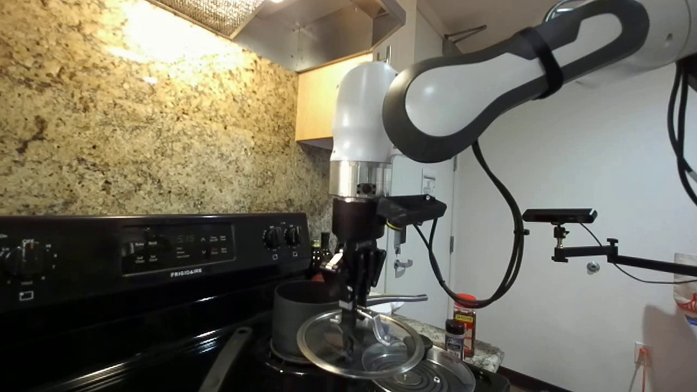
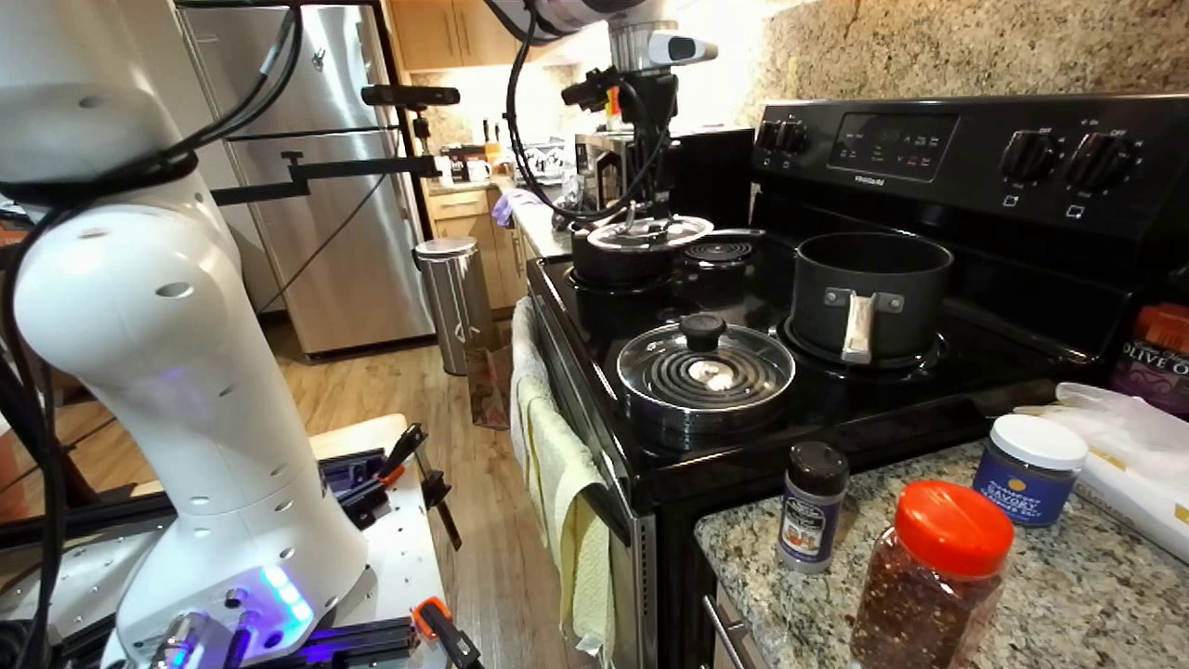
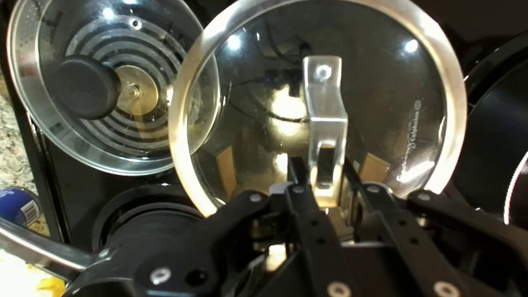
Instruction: Remove the lid from the stove and put it on top of the pot on the upper right plate
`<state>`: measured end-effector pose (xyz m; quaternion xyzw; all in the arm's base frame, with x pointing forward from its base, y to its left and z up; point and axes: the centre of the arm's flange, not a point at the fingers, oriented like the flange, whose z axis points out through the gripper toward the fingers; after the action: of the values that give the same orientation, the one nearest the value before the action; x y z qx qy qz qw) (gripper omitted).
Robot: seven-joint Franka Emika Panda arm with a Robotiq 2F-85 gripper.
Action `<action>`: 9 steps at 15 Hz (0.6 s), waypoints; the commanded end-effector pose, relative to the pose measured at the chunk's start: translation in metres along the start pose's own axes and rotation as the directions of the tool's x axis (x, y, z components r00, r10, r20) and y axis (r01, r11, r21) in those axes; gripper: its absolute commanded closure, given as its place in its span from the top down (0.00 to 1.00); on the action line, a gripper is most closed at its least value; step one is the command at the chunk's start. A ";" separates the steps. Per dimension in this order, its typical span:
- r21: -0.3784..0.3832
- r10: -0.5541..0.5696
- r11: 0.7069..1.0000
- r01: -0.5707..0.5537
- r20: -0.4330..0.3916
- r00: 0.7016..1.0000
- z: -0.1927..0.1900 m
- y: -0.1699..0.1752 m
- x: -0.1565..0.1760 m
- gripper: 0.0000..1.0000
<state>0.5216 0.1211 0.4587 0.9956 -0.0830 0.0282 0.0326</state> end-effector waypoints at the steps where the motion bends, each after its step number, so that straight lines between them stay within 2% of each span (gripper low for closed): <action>1: -0.016 0.000 1.000 -0.001 -0.055 0.998 -0.033 0.017 0.008 0.05; 9: -0.041 0.061 0.997 -0.068 -0.149 0.987 -0.099 0.043 0.066 0.05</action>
<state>0.5466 0.0856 0.5312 0.9889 -0.1078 0.0920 0.0453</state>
